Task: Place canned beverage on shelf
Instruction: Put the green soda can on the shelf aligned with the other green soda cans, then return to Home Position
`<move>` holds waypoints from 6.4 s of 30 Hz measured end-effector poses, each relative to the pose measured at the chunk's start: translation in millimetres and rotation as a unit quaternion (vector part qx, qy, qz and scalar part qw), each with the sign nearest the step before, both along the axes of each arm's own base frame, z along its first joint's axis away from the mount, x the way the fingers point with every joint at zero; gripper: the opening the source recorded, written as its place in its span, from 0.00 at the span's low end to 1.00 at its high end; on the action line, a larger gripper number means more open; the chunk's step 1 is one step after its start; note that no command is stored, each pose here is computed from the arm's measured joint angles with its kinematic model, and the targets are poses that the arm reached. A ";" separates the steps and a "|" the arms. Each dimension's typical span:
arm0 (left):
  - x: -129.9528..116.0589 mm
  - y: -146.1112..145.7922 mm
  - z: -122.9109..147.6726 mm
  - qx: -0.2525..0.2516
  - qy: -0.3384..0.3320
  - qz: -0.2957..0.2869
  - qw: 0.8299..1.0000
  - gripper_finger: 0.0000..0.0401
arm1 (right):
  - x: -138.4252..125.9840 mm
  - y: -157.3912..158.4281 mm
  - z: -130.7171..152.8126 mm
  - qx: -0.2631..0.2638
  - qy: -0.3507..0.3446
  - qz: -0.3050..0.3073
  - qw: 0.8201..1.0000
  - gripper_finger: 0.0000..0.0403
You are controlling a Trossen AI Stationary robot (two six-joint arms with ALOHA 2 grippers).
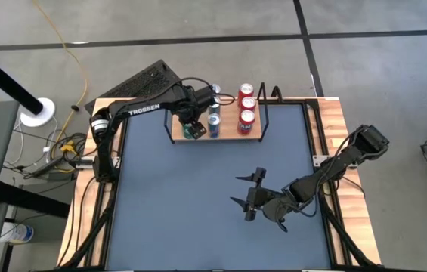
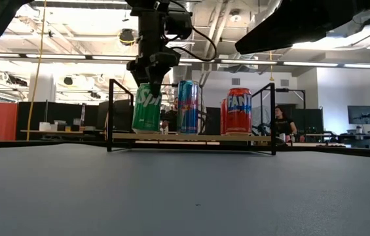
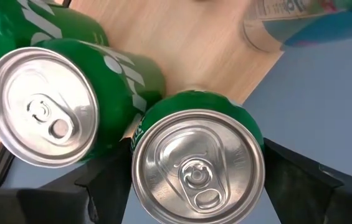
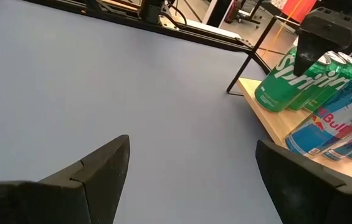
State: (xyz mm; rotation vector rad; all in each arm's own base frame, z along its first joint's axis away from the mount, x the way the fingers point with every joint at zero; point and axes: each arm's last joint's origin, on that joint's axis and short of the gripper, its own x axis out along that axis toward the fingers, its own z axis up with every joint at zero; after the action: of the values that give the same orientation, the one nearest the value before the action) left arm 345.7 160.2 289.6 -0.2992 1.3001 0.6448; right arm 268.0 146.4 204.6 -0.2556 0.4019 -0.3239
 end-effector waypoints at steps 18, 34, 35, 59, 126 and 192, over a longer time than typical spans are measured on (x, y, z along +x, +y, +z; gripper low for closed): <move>-0.1 -0.7 -0.8 0.003 -0.002 0.035 0.999 0.84 | 0.2 0.9 -0.4 0.008 0.005 0.015 1.000 0.85; -7.6 -4.3 -2.5 -0.008 0.043 0.037 0.998 0.84 | 0.4 1.2 -0.2 0.011 0.004 0.018 1.000 0.85; -7.8 -4.4 -2.6 -0.008 0.043 0.038 0.998 0.84 | 0.4 1.2 -0.2 0.011 0.004 0.018 1.000 0.85; -17.6 -8.4 -3.3 -0.020 0.089 0.074 0.993 0.84 | 0.4 1.2 -0.2 0.011 0.004 0.018 1.000 0.85; 19.4 -35.1 -4.4 0.048 -0.003 -0.025 0.999 0.00 | 15.9 -24.8 0.1 0.039 0.009 0.010 0.999 0.85; -234.6 -169.5 -100.6 0.105 -0.615 -0.225 0.749 0.00 | -113.2 -130.9 -14.0 0.146 -0.242 0.139 0.949 0.00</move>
State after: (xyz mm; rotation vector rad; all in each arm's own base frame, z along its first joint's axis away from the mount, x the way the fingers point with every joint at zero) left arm 111.1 -9.3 189.0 -0.1447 -0.0209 0.0643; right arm 154.8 15.5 190.6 0.0623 -0.0755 -0.0394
